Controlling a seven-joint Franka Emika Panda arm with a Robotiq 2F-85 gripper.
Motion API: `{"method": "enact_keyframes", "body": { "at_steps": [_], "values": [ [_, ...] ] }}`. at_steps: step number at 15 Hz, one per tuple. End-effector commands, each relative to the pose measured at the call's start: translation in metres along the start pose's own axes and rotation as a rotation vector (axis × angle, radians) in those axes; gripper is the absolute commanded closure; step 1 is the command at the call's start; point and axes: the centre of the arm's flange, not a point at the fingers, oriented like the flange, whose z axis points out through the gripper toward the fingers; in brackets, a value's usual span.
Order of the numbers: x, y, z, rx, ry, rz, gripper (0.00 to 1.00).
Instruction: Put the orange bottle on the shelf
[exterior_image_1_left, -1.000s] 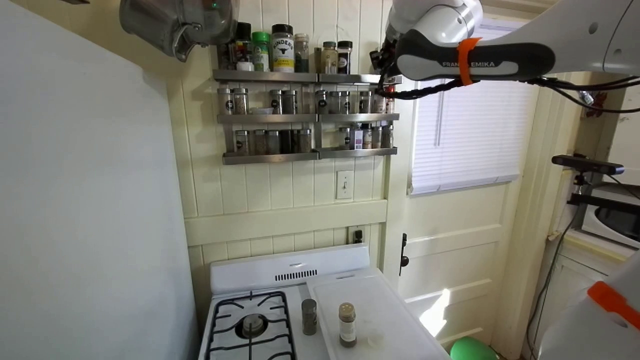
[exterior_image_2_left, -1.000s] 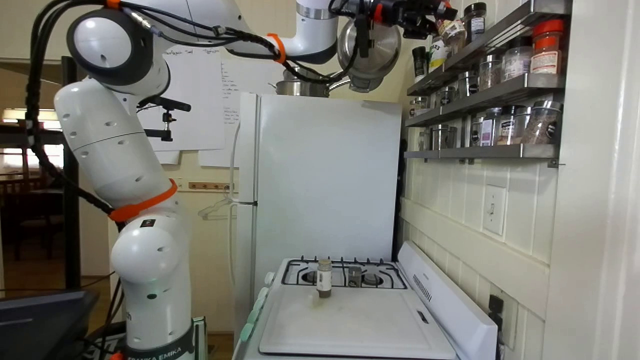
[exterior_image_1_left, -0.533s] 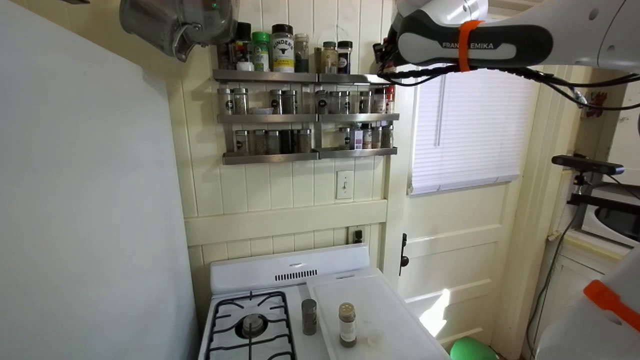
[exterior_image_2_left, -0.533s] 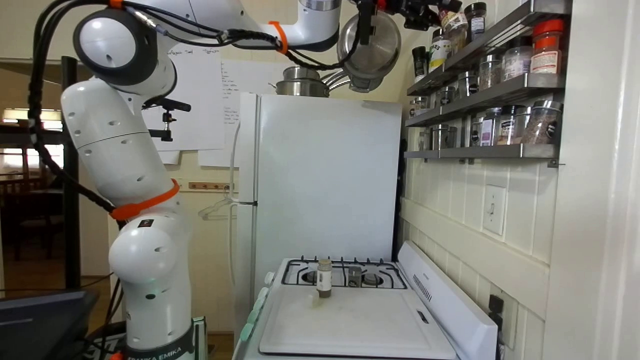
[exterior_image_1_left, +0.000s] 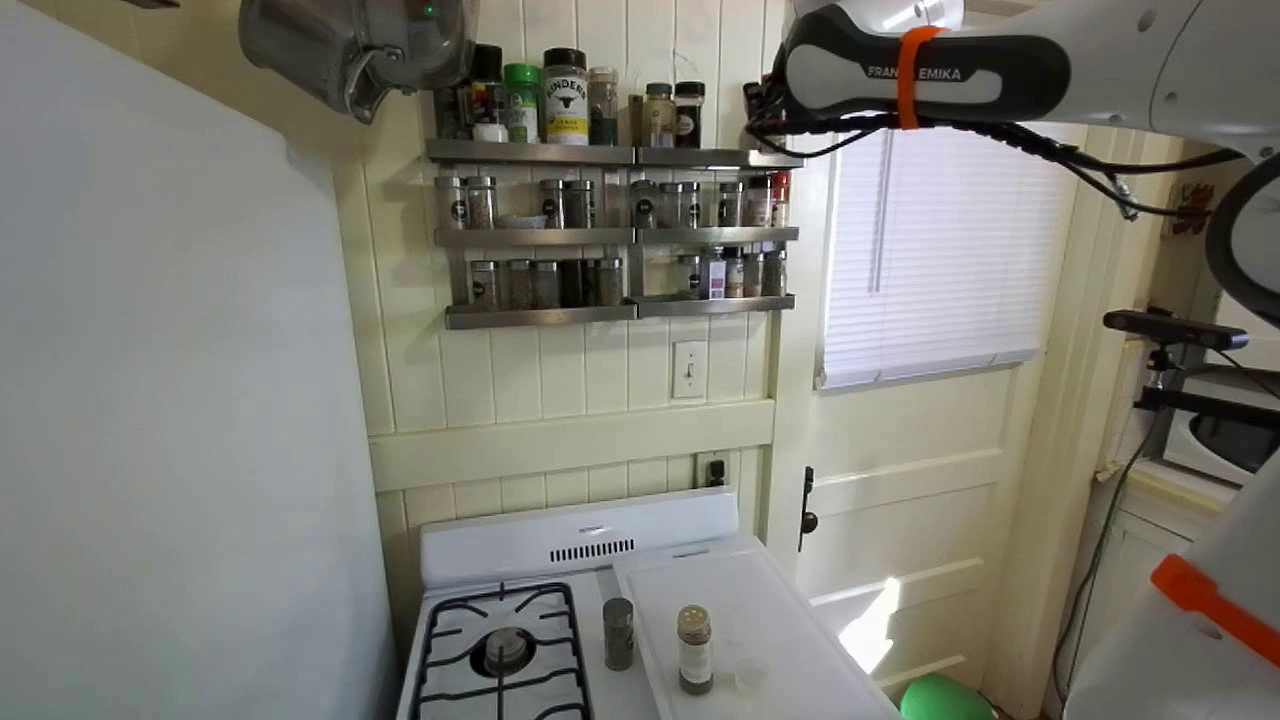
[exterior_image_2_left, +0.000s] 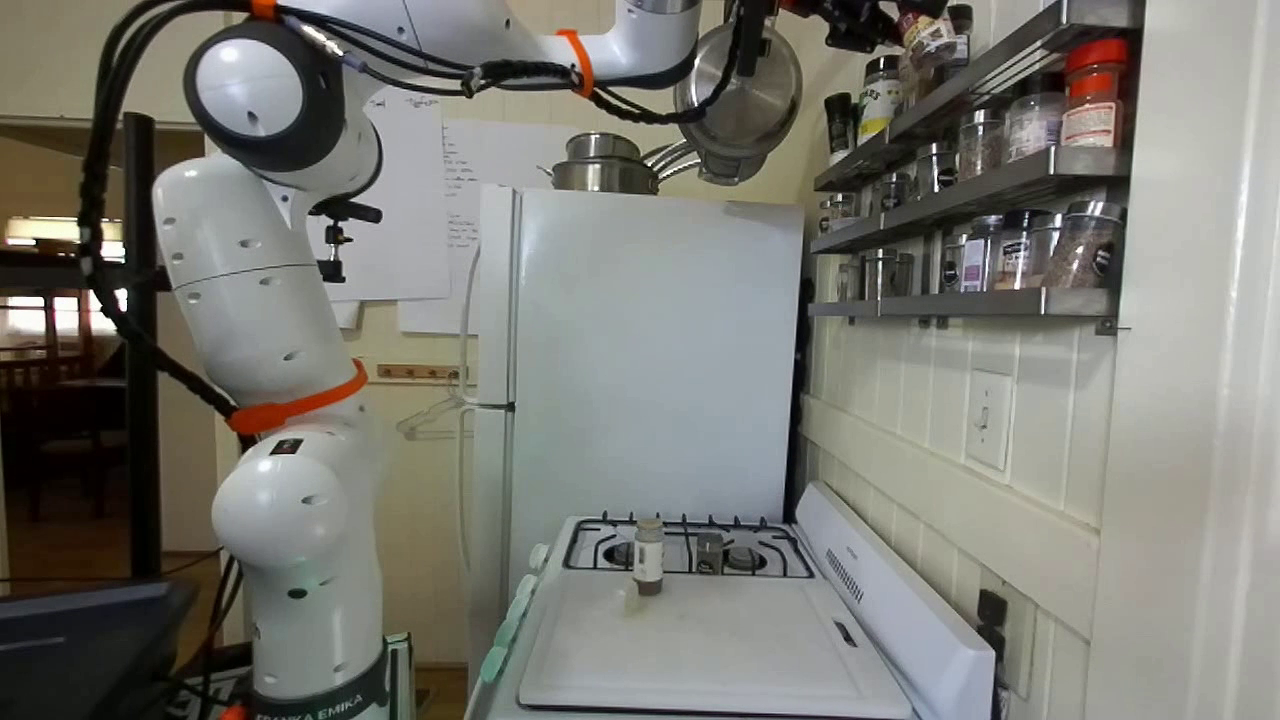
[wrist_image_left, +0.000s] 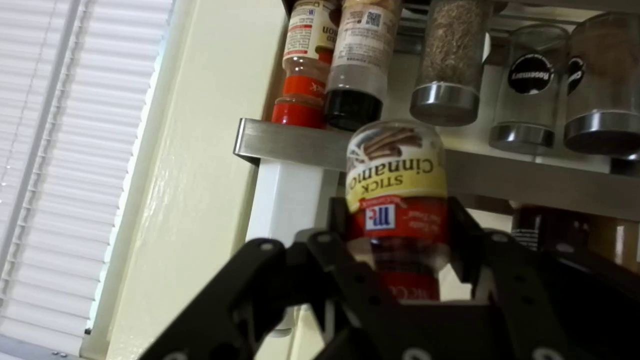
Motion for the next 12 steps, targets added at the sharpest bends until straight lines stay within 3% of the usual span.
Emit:
{"method": "enact_keyframes", "body": {
  "at_steps": [1,12],
  "values": [
    [0.019,0.003,0.007,0.025,-0.019,-0.001,0.76],
    [0.044,0.008,0.024,0.055,-0.075,0.017,0.76]
  ]
}}
